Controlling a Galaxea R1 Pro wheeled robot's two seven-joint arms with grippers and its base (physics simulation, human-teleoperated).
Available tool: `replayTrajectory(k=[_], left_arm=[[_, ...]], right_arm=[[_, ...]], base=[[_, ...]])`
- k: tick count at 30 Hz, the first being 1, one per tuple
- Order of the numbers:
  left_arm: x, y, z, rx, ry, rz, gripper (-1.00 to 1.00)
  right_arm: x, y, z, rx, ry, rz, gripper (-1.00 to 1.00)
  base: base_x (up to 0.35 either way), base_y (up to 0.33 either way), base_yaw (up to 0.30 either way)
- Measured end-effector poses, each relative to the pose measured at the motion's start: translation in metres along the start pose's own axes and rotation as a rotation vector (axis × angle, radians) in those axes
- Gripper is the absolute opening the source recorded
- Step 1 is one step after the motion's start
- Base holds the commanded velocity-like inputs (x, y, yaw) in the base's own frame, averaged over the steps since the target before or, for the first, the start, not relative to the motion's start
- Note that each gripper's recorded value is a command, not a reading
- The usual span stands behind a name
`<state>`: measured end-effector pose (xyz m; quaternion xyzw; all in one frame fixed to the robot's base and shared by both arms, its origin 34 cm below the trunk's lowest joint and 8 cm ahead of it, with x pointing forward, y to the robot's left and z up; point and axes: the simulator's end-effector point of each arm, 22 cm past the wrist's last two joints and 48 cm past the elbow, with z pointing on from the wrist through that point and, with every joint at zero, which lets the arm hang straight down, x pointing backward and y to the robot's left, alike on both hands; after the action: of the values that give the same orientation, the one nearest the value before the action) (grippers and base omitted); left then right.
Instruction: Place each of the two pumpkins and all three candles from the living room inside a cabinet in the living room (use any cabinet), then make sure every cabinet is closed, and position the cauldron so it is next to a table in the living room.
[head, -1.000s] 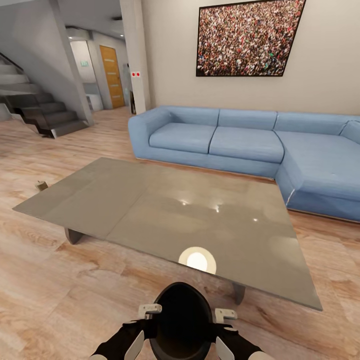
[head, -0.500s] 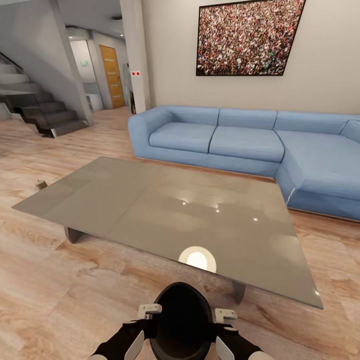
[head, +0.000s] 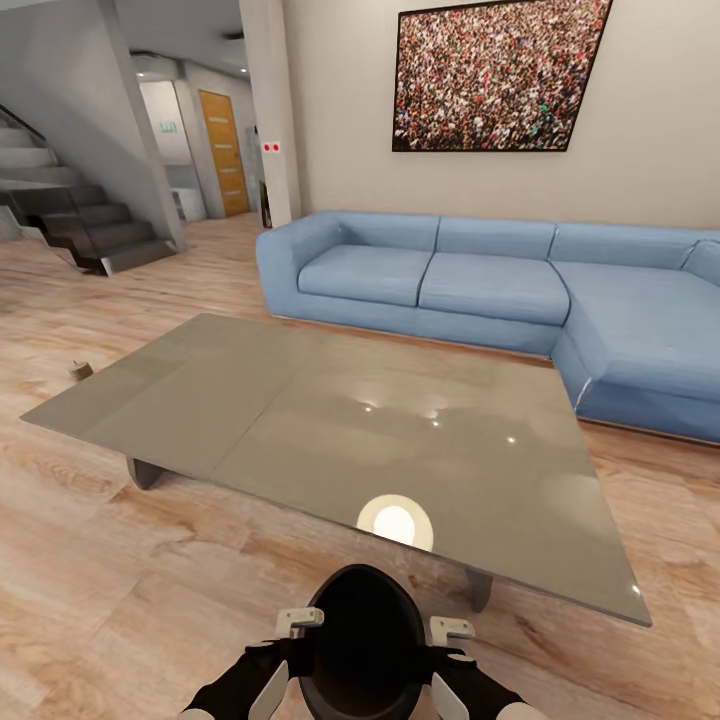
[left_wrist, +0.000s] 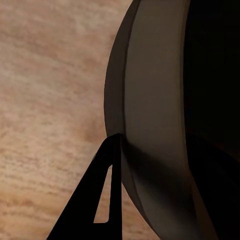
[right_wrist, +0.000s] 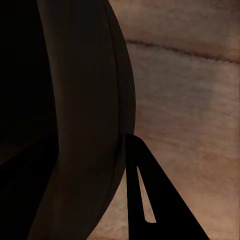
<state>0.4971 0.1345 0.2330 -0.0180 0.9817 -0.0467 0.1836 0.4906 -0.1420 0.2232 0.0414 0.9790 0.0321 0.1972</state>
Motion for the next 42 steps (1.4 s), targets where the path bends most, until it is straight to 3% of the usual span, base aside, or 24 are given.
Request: replayTrajectory(k=[42], left_arm=[[-0.0001, 0.0000, 0.0001, 0.000, 0.000, 0.000, -1.00]], right_arm=[[-0.0001, 0.0000, 0.0001, 0.000, 0.000, 0.000, -1.00]], base=[[0.034, 0.000, 0.000]])
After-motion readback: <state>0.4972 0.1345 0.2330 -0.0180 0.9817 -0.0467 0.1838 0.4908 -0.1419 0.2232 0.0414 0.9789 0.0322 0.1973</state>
